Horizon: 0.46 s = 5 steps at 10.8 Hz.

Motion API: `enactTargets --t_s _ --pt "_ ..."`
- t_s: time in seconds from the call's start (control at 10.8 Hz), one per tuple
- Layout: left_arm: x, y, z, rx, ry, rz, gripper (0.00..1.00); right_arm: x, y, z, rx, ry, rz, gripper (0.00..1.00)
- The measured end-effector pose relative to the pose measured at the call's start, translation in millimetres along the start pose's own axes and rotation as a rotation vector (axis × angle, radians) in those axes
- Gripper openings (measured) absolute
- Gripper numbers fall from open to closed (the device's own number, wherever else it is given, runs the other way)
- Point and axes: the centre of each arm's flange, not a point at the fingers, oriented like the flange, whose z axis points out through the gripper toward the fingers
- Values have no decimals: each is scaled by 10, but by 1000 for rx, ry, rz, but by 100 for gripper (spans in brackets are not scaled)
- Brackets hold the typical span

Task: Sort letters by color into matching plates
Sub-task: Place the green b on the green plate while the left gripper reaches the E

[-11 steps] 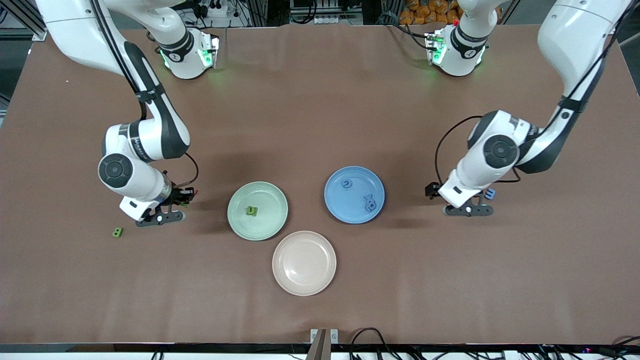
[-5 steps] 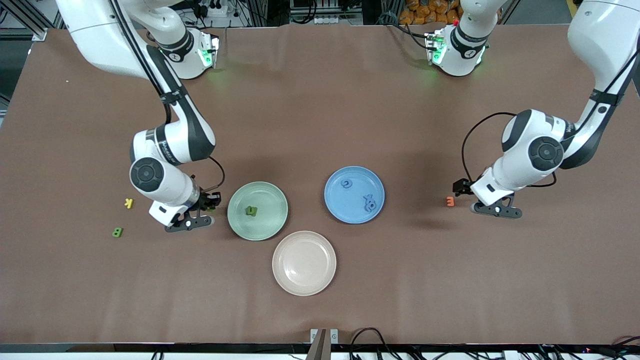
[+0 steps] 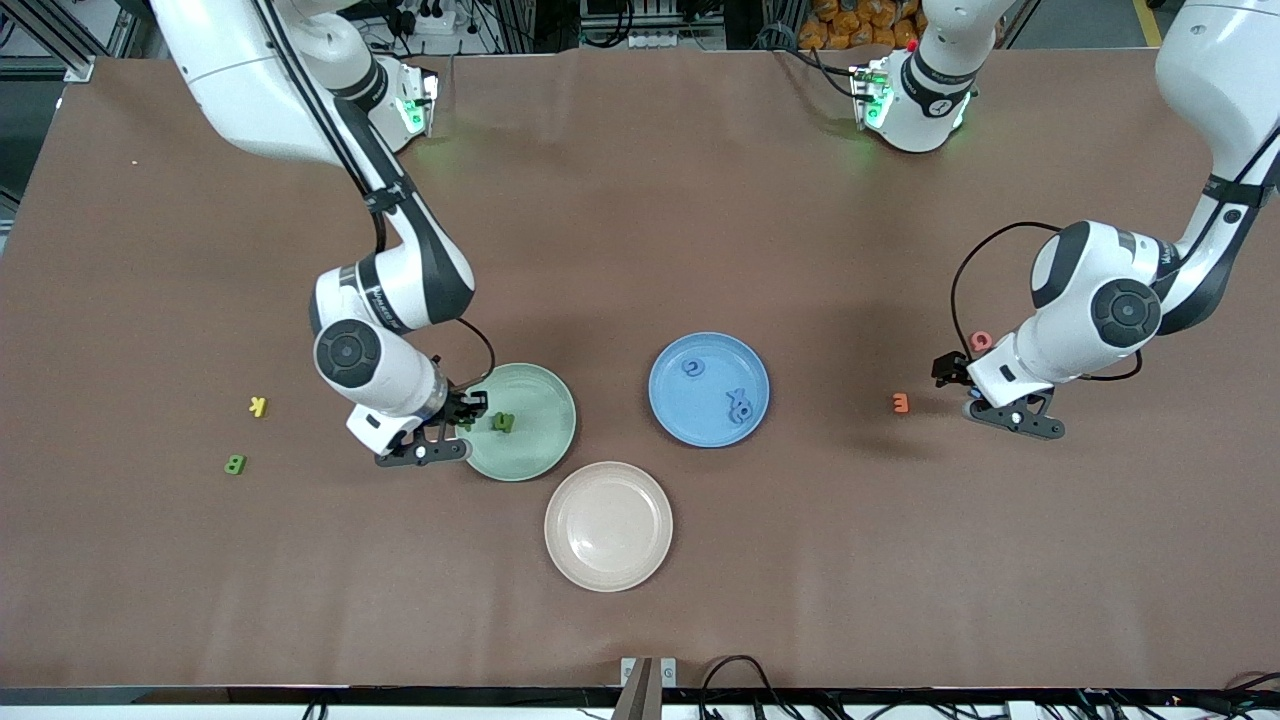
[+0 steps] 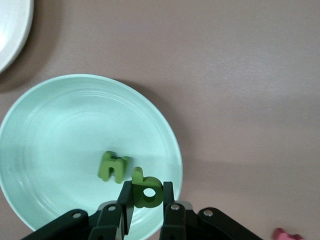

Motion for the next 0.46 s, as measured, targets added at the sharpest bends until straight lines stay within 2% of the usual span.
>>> enactTargets --t_s 0.37,0.46 --pt "-31 -23 251 70 -65 96 100 47 -259 155 1 -4 57 27" --pt "-40 -58 259 81 -71 118 100 47 -284 162 2 -4 67 30"
